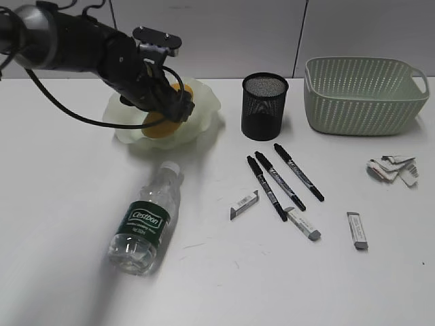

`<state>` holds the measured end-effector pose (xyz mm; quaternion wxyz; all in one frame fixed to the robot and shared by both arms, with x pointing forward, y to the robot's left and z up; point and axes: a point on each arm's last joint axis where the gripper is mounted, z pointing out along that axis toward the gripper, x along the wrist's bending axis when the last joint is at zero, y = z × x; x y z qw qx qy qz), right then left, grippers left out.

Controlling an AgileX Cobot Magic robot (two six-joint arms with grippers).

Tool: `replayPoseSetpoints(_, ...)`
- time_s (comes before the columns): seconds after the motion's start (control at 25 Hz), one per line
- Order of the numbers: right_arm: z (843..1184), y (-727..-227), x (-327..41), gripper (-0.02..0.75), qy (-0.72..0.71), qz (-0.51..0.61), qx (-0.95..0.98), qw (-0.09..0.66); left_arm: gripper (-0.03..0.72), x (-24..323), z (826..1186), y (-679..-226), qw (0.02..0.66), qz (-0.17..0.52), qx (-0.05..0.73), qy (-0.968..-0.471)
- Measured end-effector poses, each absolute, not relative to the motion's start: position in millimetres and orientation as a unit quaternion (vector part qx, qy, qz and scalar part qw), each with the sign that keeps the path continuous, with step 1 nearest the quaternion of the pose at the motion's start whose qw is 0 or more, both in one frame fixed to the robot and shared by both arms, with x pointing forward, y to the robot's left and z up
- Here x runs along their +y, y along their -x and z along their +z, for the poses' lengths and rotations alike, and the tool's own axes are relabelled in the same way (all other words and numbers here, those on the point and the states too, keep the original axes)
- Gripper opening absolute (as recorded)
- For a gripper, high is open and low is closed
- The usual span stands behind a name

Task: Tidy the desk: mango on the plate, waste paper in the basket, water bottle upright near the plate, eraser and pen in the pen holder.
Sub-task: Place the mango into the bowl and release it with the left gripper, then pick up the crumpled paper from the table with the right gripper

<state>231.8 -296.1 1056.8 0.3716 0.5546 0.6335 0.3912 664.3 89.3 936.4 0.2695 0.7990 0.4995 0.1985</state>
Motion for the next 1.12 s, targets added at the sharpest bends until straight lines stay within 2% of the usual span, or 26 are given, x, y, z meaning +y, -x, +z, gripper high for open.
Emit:
replayPoseSetpoints(0.32,1056.8,-231.7,-295.6,0.347,-0.554,0.393,0.634,0.369,0.618,100.6,998.6,-658.6,0.308,0.243,0.481,-0.784)
replayPoseSetpoints(0.6,1057.0,-231.5,-293.2,0.347,-0.554,0.404,0.634,0.359,0.663,95.9,1003.4,-664.9,0.349,0.271,0.454,-0.774)
replayPoseSetpoints(0.84,1057.0,-231.5,-293.1,0.347,-0.554,0.405,0.634,0.358,0.664,99.0,1007.7,-664.1,0.345,0.273,0.456,-0.774)
replayPoseSetpoints(0.92,1057.0,-231.5,-293.1,0.347,-0.554,0.405,0.634,0.358,0.641,104.2,1021.8,-656.8,0.332,0.27,0.464,-0.775)
replayPoseSetpoints(1.12,1057.0,-231.5,-293.0,0.347,-0.554,0.405,0.634,0.358,0.512,129.2,1083.1,-613.2,0.327,0.281,0.475,-0.767)
